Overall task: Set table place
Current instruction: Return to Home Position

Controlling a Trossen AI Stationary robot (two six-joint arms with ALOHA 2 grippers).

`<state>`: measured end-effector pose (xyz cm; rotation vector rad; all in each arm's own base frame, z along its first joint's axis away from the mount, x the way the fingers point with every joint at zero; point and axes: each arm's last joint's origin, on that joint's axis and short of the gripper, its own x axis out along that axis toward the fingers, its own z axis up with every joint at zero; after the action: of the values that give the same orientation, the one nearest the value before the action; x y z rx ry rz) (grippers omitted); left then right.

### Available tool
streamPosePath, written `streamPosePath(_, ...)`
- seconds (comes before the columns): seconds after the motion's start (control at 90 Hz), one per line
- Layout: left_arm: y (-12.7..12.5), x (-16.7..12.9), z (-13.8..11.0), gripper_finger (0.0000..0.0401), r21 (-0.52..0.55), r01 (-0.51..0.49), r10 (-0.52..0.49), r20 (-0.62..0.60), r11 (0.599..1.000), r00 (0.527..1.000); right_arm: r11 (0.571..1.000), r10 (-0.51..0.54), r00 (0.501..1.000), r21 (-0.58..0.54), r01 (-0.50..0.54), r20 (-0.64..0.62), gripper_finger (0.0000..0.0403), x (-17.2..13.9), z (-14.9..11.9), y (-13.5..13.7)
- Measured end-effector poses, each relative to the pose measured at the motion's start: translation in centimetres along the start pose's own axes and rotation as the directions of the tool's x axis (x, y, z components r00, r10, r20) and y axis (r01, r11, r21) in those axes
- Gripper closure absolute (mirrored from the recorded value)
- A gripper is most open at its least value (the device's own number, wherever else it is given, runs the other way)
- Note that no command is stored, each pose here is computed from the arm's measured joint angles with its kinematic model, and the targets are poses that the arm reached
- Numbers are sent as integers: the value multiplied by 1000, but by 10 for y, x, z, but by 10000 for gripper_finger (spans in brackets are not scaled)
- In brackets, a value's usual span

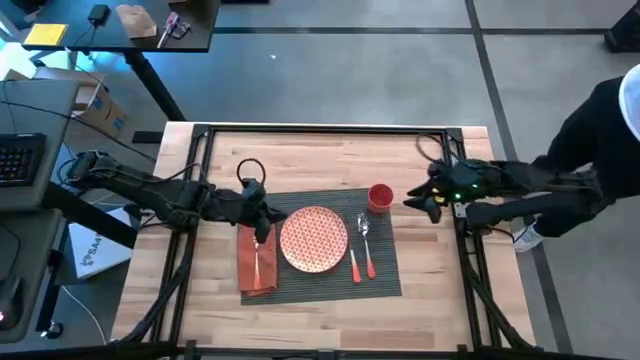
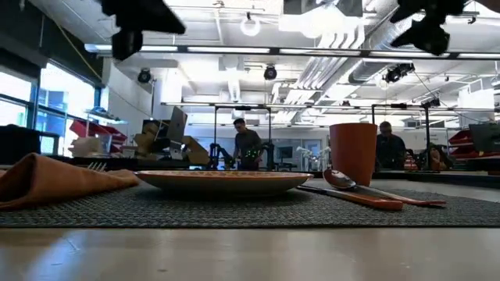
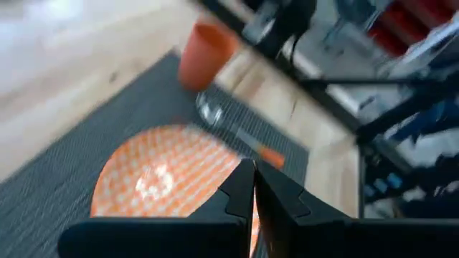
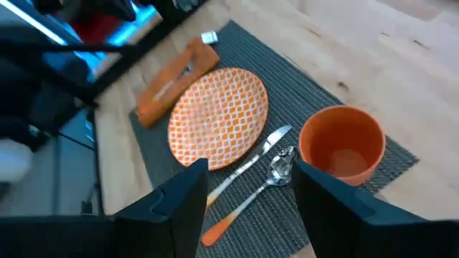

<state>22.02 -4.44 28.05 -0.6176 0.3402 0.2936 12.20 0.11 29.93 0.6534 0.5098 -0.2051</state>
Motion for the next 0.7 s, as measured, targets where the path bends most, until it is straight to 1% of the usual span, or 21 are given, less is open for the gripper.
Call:
streamPosePath(0.056,0,0,3,401,-3,-21,21,42,1000,999,998,64,997,22,-65,40,217,-1,-9,-7)
streamPosePath(0.111,1,1,5,401,-9,-40,40,69,999,997,987,152,984,35,-155,93,217,-2,-15,-11)
streamPosePath(0.167,3,1,6,401,-18,-52,53,80,999,995,970,234,961,32,-241,148,217,-2,-22,-15)
streamPosePath(0.256,5,2,8,401,-45,-58,62,86,997,994,944,318,919,7,-329,234,217,-2,-30,-22)
streamPosePath(0.344,6,3,9,401,-89,-58,66,90,994,994,924,370,882,-17,-382,293,220,-1,-39,-29)
streamPosePath(0.433,7,3,10,401,-107,-58,68,90,993,994,904,416,846,-47,-426,335,232,-1,-46,-34)
streamPosePath(0.6,7,3,10,401,-112,-58,69,94,992,993,868,484,781,-104,-485,394,270,3,-57,-42)
streamPosePath(0.7,7,3,10,401,-117,-58,69,94,991,993,850,514,754,-125,-512,409,295,8,-64,-47)
